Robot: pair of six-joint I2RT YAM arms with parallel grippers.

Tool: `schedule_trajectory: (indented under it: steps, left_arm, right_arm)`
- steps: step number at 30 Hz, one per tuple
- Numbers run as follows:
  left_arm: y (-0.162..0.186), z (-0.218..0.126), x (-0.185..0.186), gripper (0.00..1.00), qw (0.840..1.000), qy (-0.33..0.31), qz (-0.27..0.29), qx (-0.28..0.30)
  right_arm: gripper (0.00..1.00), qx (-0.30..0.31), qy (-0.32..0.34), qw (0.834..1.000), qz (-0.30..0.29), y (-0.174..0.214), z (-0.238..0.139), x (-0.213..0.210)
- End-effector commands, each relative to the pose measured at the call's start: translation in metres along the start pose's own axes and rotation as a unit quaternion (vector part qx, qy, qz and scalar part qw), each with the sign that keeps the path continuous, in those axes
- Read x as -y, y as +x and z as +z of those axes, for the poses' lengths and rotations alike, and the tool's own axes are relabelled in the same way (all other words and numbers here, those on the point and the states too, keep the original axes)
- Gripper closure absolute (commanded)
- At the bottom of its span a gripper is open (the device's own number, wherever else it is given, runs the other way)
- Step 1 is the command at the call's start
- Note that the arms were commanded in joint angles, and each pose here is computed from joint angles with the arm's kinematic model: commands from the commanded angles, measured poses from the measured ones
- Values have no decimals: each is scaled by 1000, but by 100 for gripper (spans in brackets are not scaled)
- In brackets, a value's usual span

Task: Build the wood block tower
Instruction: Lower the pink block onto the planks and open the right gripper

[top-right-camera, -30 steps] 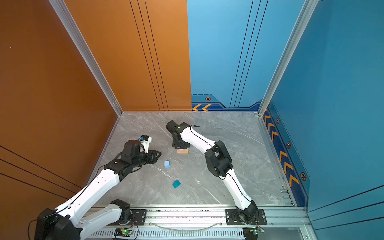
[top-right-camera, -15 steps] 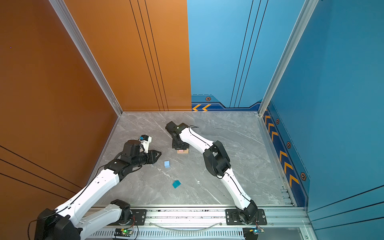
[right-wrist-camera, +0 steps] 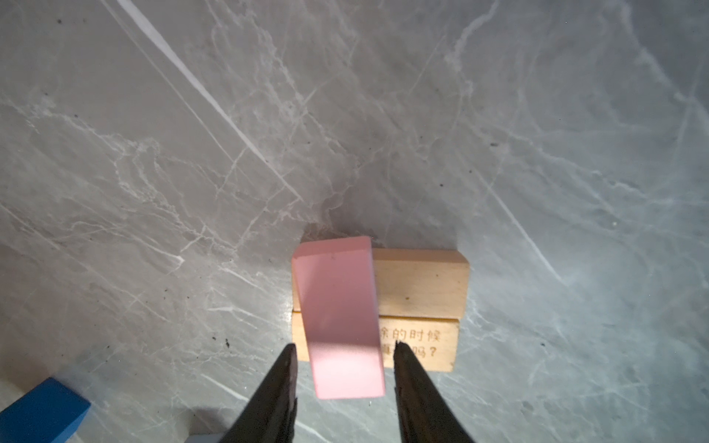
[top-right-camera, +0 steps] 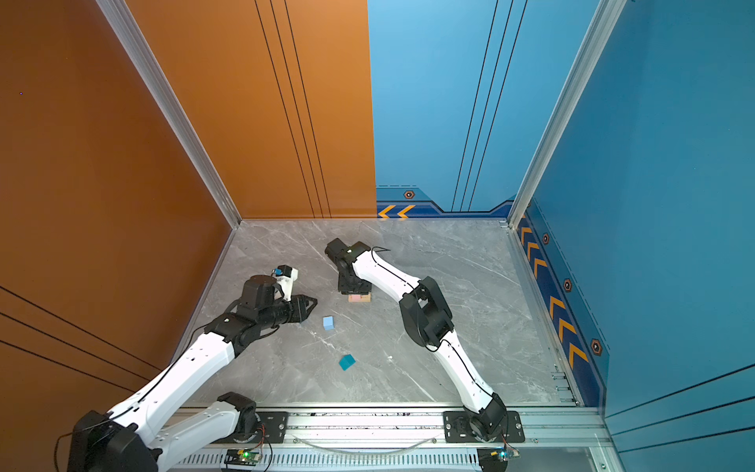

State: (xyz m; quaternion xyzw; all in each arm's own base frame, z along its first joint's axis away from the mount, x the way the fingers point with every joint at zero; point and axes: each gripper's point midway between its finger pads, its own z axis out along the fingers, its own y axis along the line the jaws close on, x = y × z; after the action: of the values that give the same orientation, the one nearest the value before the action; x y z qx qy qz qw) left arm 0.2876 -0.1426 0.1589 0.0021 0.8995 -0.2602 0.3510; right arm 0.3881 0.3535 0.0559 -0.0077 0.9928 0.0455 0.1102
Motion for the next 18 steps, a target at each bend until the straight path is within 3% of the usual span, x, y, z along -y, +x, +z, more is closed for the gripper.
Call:
schedule_trajectory:
  steps: [1,8,18]
  left_arm:
    - [-2,-4,2,65,1000,10,8,7]
    - [-3,-4,2,65,1000,9,8,9]
    - [-1,-2,0,65,1000,5,6,4]
  right_arm:
    - [56,-15,4,1000,6,6,2,-1]
    - [55,-2,-5,1000,3,3,-16,-4]
    - [51,51,-25,998,-19,-1,-88,6]
